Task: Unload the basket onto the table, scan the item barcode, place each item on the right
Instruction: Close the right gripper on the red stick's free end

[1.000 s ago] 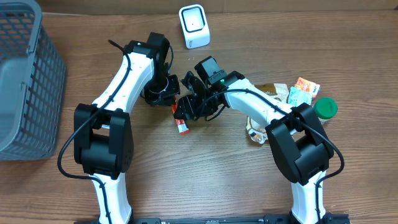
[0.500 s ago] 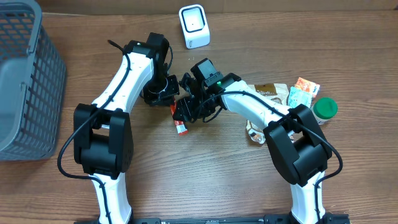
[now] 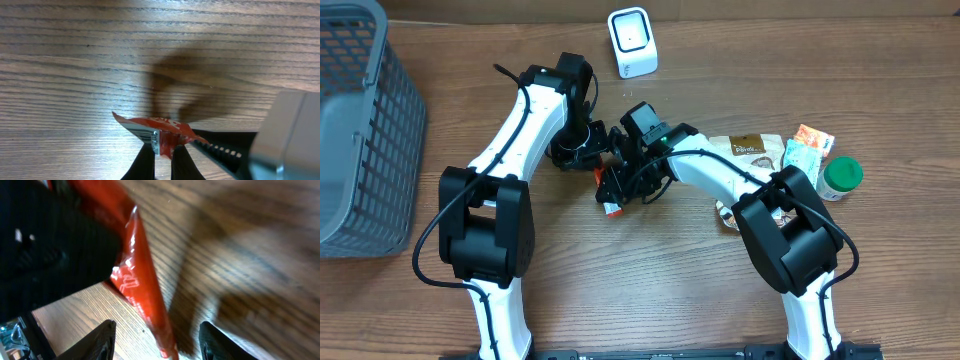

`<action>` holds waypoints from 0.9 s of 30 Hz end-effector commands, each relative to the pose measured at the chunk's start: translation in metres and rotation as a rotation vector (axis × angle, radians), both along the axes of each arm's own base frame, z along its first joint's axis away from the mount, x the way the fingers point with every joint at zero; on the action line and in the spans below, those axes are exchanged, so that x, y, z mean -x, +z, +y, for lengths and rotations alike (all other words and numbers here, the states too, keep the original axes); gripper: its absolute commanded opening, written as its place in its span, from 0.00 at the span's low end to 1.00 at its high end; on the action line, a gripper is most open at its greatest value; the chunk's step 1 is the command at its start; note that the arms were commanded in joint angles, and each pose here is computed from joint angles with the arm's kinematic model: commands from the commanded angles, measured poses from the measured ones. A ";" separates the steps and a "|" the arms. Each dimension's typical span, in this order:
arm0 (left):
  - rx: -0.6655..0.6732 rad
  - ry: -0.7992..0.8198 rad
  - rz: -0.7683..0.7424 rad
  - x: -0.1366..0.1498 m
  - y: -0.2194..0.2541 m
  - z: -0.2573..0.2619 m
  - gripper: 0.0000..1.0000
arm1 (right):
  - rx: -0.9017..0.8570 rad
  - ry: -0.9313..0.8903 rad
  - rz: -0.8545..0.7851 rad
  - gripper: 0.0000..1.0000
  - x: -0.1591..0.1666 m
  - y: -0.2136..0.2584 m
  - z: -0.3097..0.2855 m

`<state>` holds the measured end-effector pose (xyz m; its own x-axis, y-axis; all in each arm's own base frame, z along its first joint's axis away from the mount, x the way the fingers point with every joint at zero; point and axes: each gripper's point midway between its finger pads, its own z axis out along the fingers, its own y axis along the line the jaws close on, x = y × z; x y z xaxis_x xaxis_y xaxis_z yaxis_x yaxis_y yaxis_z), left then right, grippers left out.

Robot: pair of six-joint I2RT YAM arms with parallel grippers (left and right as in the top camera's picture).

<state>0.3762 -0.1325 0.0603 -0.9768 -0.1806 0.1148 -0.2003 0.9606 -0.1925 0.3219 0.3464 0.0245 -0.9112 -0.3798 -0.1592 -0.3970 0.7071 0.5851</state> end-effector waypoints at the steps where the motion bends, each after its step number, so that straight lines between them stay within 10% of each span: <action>1: 0.008 -0.026 -0.015 -0.004 0.002 -0.004 0.04 | 0.010 0.025 0.014 0.50 0.012 -0.009 0.004; 27: 0.002 -0.028 -0.009 -0.003 0.002 -0.002 0.04 | 0.027 0.000 0.042 0.41 0.017 -0.024 -0.009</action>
<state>0.3759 -0.1324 0.0603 -0.9767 -0.1803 0.1161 -0.2002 0.9608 -0.1919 0.3071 0.3463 0.0113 -0.9102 -0.3916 -0.1345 -0.3896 0.6999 0.5987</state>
